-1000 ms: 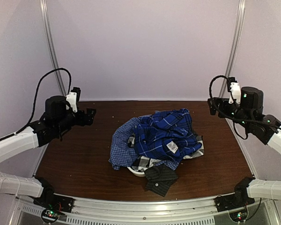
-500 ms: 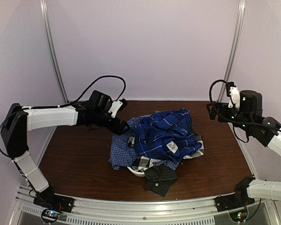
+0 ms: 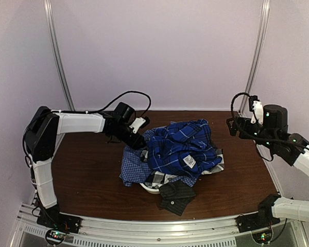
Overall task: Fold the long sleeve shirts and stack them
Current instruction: Move the bin to the corner of the board.
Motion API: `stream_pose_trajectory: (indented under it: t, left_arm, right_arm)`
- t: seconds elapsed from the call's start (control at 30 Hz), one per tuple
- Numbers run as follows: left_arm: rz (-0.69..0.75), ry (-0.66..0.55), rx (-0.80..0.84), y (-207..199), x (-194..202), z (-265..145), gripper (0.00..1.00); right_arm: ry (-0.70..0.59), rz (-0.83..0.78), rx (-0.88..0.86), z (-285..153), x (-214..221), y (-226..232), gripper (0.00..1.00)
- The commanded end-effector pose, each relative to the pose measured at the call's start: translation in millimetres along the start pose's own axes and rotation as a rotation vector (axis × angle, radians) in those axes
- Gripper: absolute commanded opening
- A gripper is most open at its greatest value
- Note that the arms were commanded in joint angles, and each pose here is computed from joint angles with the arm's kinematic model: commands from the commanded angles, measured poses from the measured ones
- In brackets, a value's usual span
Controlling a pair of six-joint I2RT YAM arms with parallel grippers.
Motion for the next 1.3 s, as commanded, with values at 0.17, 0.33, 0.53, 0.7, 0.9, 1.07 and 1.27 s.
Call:
stream_pose_trajectory:
  t: [0.17, 0.33, 0.53, 0.7, 0.9, 1.07, 1.27]
  left_arm:
    - [-0.06, -0.02, -0.171, 21, -7, -23, 0.14]
    - [-0.187, 0.023, -0.292, 48, 25, -48, 0.0]
    - [-0.342, 0.083, -0.443, 91, 69, -88, 0.0]
    - [-0.513, 0.119, -0.606, 140, 114, -132, 0.0]
    - [-0.591, 0.132, -0.749, 185, 149, -169, 0.0]
    - [-0.622, 0.145, -0.825, 221, 171, -195, 0.0]
    - [-0.592, 0.162, -0.898, 263, 186, -203, 0.0]
  right_arm:
    - [0.018, 0.021, -0.01, 3, 7, 1, 1.0]
    - [0.022, 0.019, -0.011, 7, 11, 0, 1.0]
    - [0.041, 0.015, -0.019, 14, 16, 0, 1.0]
    - [0.046, 0.016, -0.05, 18, 17, 4, 1.0]
    - [0.07, 0.009, -0.078, 27, 17, 9, 1.0]
    - [0.084, 0.012, -0.105, 33, 17, 13, 1.0]
    - [0.1, 0.019, -0.138, 36, 16, 18, 1.0]
Point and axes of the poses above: each gripper's point midway between its finger pads, its own z axis out along the fingers, its own y axis along the line the jaws close on, x = y × z, the point moved 9 cm from there along -z, back along the fingers, and after that the axes turned 8 degrees about z, right-handed, at the moved point
